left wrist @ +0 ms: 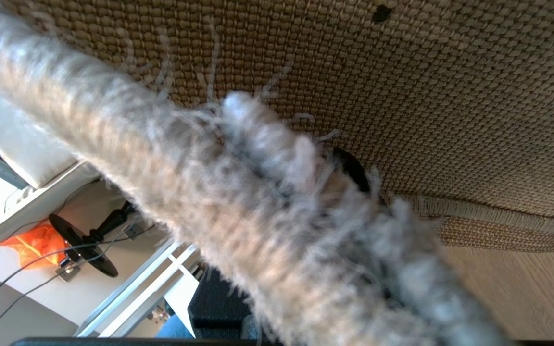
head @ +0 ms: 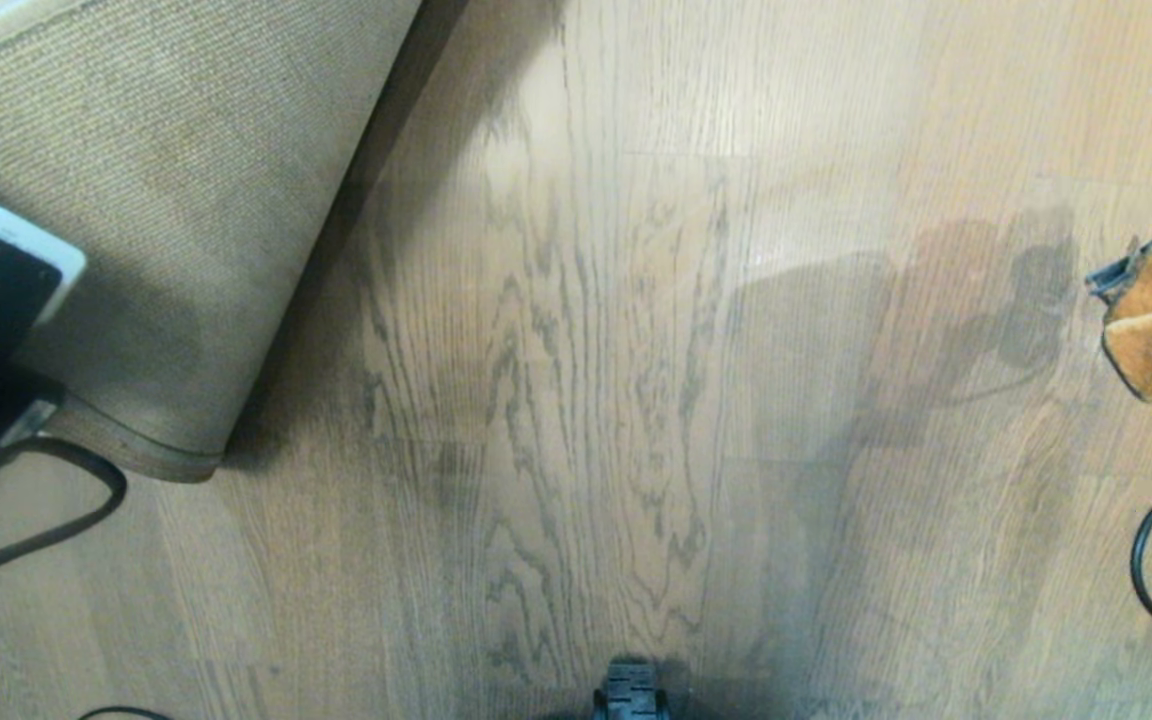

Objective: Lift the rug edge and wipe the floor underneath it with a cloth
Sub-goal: Put down the rag

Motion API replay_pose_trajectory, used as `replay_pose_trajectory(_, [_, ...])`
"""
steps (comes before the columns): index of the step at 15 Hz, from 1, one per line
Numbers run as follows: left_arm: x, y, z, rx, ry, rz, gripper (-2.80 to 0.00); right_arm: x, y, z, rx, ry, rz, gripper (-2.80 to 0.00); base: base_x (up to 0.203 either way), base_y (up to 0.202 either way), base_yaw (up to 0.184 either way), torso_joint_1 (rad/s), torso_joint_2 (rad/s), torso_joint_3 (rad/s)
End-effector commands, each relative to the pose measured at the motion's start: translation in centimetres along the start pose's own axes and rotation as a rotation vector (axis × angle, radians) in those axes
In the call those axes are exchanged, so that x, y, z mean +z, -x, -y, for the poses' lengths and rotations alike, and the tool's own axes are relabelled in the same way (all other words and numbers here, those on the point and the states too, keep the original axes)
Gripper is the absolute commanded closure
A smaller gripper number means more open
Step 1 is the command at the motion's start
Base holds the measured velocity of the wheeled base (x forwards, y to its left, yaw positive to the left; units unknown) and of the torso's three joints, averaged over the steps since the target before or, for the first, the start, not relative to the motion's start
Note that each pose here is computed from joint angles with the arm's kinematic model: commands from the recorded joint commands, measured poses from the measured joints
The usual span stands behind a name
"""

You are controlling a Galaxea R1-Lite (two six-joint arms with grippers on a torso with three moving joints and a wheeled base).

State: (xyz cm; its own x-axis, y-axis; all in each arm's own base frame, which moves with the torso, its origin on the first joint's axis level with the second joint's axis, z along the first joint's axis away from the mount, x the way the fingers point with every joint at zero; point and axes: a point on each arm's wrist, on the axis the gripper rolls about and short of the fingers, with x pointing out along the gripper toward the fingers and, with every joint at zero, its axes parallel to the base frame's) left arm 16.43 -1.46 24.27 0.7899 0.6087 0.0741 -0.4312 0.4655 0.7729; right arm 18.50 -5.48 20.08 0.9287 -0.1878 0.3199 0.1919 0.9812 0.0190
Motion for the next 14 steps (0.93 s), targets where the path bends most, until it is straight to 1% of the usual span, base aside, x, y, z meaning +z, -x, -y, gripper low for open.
replay_pose_trajectory(1, [0.0, 0.0, -0.1, 0.008, -0.001, -0.004, 0.0, -1.5, 0.6, 0.4, -0.018, 0.002, -0.064, 0.0, 0.0, 0.0, 0.0, 0.0, 0.0, 0.0])
replay_pose_trajectory(3, [0.0, 0.0, -0.1, 0.008, -0.001, -0.004, 0.0, -2.8, 0.2, 0.9, -0.038, 0.003, -0.117, 0.0, 0.0, 0.0, 0.0, 0.0, 0.0, 0.0])
replay_pose_trajectory(5, [0.0, 0.0, -0.1, 0.009, 0.001, -0.003, 0.0, -3.7, -0.2, 1.2, -0.049, 0.002, -0.15, 0.0, 0.0, 0.0, 0.0, 0.0, 0.0, 0.0])
replay_pose_trajectory(7, [0.0, 0.0, -0.2, 0.01, 0.0, -0.005, 0.0, -4.2, -0.6, 1.3, -0.046, 0.003, -0.145, 0.0, 0.0, 0.0, 0.0, 0.0, 0.0, 0.0])
replay_pose_trajectory(9, [-0.1, 0.0, -0.2, 0.02, 0.0, -0.019, 0.0, -4.9, -0.8, 1.4, -0.044, -0.001, -0.158, 0.0, 0.0, 0.0, 0.0, 0.0, 0.0, 0.0])
replay_pose_trajectory(14, [-0.1, 0.0, -0.1, 0.019, 0.0, -0.02, 0.0, -4.8, -0.8, 1.4, -0.02, -0.002, -0.157, 0.0, 0.0, 0.0, 0.0, 0.0, 0.0, 0.0])
